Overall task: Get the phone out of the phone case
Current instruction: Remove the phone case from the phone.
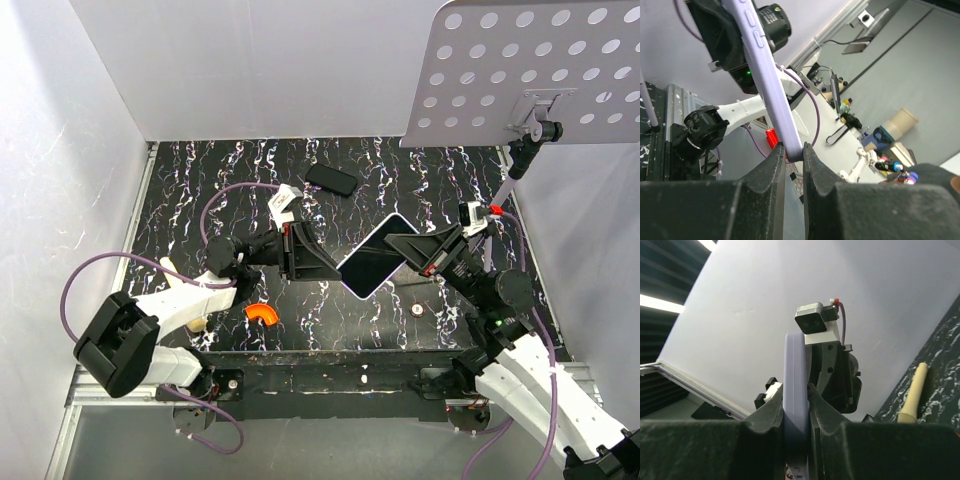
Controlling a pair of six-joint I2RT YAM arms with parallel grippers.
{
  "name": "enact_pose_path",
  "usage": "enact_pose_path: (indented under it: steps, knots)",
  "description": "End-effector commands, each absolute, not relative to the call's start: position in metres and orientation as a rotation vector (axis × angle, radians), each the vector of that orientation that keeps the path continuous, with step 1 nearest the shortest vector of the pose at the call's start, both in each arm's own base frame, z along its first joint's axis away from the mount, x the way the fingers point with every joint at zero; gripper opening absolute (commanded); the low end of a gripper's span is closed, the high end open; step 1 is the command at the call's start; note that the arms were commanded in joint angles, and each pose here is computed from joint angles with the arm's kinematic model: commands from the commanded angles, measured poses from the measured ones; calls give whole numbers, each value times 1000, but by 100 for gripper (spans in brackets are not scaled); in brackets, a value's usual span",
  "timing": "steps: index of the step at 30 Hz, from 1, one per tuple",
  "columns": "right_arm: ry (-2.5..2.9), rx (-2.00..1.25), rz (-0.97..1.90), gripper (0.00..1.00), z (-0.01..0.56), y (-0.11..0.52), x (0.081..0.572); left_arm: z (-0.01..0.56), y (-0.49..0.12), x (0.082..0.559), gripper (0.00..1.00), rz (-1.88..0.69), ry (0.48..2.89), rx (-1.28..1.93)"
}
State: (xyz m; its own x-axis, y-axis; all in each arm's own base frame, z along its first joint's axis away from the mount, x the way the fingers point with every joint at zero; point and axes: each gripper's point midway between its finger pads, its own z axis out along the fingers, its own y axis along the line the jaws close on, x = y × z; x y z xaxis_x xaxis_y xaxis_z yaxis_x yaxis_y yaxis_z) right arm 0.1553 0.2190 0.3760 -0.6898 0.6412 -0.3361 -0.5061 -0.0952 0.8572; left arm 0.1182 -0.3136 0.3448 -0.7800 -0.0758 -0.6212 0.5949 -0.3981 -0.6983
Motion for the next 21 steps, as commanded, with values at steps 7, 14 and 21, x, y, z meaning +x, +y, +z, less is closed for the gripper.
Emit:
enact_pose_path:
  steps: [7, 14, 21]
  knots:
    - [1184, 34, 2340, 1, 444, 212, 96, 382, -316, 82, 0, -2069, 971, 1097]
    - [1177, 70, 2387, 1, 453, 208, 94, 365, -340, 114, 0, -2068, 1074, 1036]
    - [1095, 31, 2425, 1, 468, 202, 88, 324, -360, 146, 0, -1990, 1345, 901]
